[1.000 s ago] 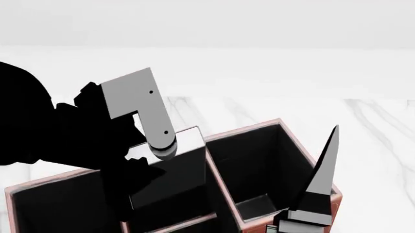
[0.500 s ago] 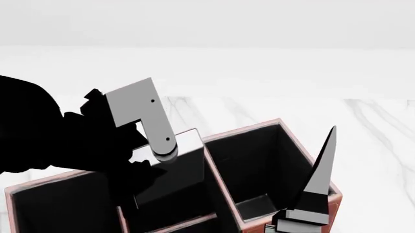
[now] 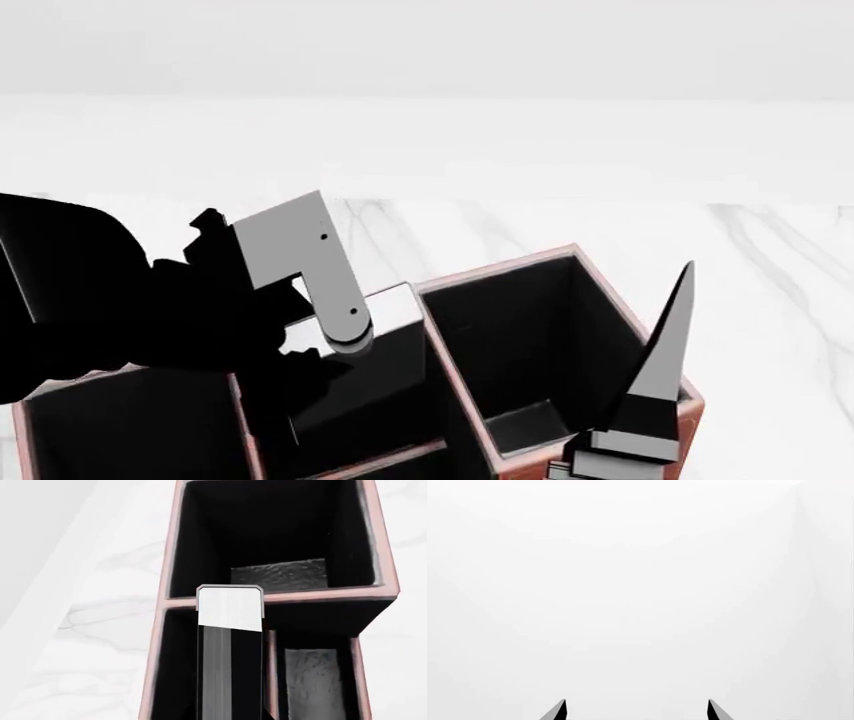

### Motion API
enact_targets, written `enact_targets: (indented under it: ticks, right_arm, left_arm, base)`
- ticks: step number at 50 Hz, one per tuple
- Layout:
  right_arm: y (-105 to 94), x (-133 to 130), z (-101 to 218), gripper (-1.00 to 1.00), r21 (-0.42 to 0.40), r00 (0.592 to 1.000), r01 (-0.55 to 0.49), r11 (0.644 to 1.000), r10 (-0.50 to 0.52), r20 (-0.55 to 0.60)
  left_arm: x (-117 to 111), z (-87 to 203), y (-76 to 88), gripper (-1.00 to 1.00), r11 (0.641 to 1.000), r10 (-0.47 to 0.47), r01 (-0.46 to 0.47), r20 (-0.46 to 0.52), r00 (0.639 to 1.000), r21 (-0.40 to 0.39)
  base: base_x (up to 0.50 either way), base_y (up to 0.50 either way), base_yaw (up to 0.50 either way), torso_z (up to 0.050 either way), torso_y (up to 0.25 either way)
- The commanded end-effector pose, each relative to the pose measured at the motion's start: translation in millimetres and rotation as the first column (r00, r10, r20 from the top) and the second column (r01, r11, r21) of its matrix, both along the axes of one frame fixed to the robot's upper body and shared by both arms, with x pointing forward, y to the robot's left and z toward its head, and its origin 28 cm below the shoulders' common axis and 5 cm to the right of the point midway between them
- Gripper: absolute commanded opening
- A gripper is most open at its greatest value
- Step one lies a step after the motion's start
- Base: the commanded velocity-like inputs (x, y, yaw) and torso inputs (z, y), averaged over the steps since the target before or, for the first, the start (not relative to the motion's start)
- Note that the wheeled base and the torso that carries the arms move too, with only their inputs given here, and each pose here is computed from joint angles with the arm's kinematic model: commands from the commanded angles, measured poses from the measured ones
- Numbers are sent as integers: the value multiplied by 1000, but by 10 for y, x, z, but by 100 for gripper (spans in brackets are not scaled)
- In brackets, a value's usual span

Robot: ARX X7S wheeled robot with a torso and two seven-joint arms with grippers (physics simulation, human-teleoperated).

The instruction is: Pick up the book and place it in the front compartment of the caddy.

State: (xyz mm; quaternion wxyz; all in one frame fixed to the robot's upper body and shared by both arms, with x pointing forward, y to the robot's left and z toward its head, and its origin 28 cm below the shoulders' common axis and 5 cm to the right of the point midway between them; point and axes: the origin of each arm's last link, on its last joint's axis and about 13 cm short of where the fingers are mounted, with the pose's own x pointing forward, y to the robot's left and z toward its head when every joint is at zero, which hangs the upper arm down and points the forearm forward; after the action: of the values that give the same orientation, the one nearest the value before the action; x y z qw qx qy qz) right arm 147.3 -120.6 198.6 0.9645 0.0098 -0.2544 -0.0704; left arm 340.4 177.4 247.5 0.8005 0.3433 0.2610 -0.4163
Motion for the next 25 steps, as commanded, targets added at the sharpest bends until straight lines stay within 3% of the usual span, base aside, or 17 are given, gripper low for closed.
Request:
enact_targets:
  ticks: [1, 25]
  right_arm:
    - [10, -2, 27, 100, 16, 999, -36, 999, 36, 23]
    - [9, 2, 23, 100, 13, 999, -33, 999, 33, 18]
  left_arm:
    - [68, 41, -82, -100, 999, -21, 23, 60, 998, -33]
    - [93, -90, -51, -100, 1000, -8, 9, 38, 999, -18]
  base:
    - [0, 0, 0, 0, 0]
    - [0, 0, 0, 0, 1]
